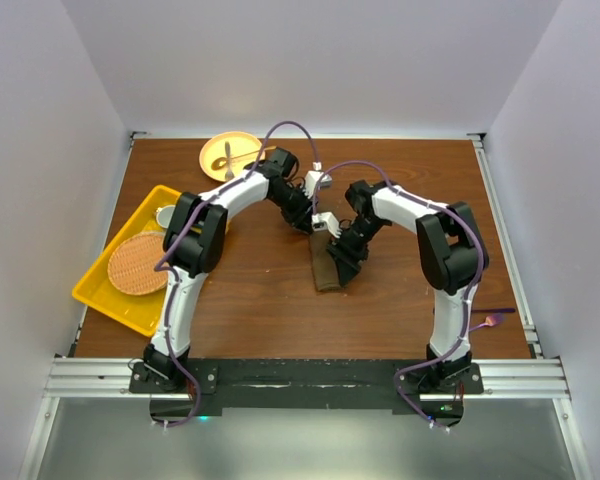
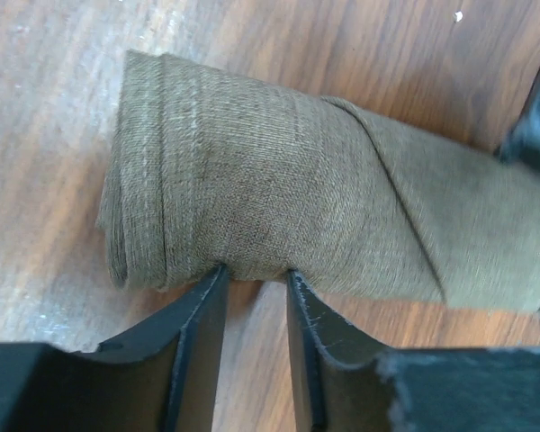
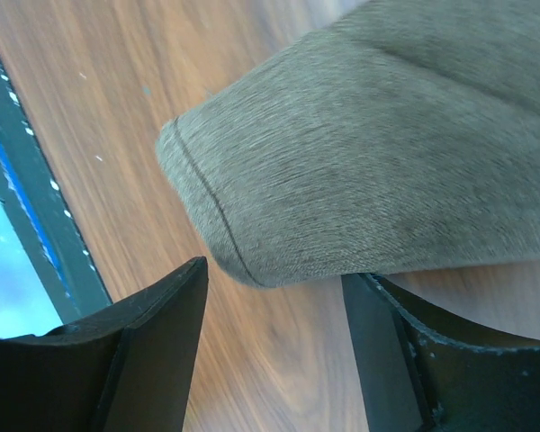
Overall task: Fold the napkin into a case and place the utensils inside
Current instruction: Rotate the smaller rectangle-folded napkin at the center of the board, then pick up the spoon from the corner of the board.
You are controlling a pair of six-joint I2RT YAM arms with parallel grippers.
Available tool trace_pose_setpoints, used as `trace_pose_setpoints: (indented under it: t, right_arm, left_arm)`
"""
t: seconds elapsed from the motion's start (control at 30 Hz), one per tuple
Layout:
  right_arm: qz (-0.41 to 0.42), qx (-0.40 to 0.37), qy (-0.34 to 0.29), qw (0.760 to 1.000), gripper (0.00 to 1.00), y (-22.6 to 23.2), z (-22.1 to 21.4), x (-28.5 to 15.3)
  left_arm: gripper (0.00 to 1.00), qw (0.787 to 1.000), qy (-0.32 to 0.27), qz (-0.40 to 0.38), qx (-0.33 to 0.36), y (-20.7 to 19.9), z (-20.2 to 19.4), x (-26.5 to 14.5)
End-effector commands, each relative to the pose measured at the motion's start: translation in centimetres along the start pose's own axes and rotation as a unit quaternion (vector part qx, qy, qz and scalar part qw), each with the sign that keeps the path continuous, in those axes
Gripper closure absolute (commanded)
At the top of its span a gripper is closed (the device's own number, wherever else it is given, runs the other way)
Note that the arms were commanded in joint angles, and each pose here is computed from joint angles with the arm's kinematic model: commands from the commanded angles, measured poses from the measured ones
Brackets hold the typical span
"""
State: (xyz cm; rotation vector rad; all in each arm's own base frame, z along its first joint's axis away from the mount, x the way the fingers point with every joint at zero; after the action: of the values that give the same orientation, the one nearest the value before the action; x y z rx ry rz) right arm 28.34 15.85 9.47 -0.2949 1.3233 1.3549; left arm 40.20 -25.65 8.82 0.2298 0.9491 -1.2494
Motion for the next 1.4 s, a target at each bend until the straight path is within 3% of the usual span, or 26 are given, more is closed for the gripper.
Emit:
trace_pose_setpoints:
  t: [0.0,0.17,0.3,0.5,0.57,0.77,1.2,1.37]
  right_arm:
    - [-0.011,-0.018,-0.038,0.999,0.33,0.7,1.9,-1.3]
    - [-0.083,0.003,-0.087,0.993,0.29,1.0,-0.2,-9.9]
    - [-0.162,-0.042,-0.044,0.985,0.25,1.5,-4.6,-16.2]
    - [-0.203,-0.058,0.067,0.975,0.19,1.9,-15.6,-20.3]
    - [-0.201,-0.05,0.082,0.975,0.19,1.6,-18.5,-20.3]
    - [-0.235,-0.119,0.105,0.959,0.2,0.5,-22.9,-18.7]
    - [-0.287,-0.181,0.153,0.928,0.27,-2.0,-25.7,-13.5]
    - [-0.29,-0.179,0.172,0.924,0.48,-3.2,-26.9,-11.8]
  left_arm:
    - [0.6,1.0,-0.022,0.001,0.016,0.0,1.6,-0.9]
    - [0.48,0.996,-0.077,0.029,0.017,-0.4,2.4,-5.9]
    - [0.43,0.991,-0.114,0.054,0.043,-1.4,3.5,-9.7]
    - [0.41,0.991,-0.108,0.051,0.058,-3.5,3.7,-12.1]
    - [0.41,0.992,-0.104,0.047,0.053,-4.0,3.3,-12.2]
    - [0.4,0.993,-0.099,0.051,0.047,-5.2,2.4,-13.0]
    - [0.4,0.993,-0.08,0.07,0.041,-7.1,-0.1,-14.2]
    - [0.4,0.994,-0.077,0.065,0.035,-7.2,-0.4,-14.0]
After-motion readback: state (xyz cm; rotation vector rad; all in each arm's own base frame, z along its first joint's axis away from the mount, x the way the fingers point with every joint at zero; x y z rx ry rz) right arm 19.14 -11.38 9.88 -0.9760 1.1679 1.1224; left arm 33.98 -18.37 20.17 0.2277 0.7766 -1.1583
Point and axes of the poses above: each gripper's point midway between its finger pads, its own x axis out along the fingers, its own y axis along the line the jaws close on, z = x × y, the point moved 8 cm from there along -x, back along the fingers, and after that the axes turned 1 degree about x, right-handed, at the moved point
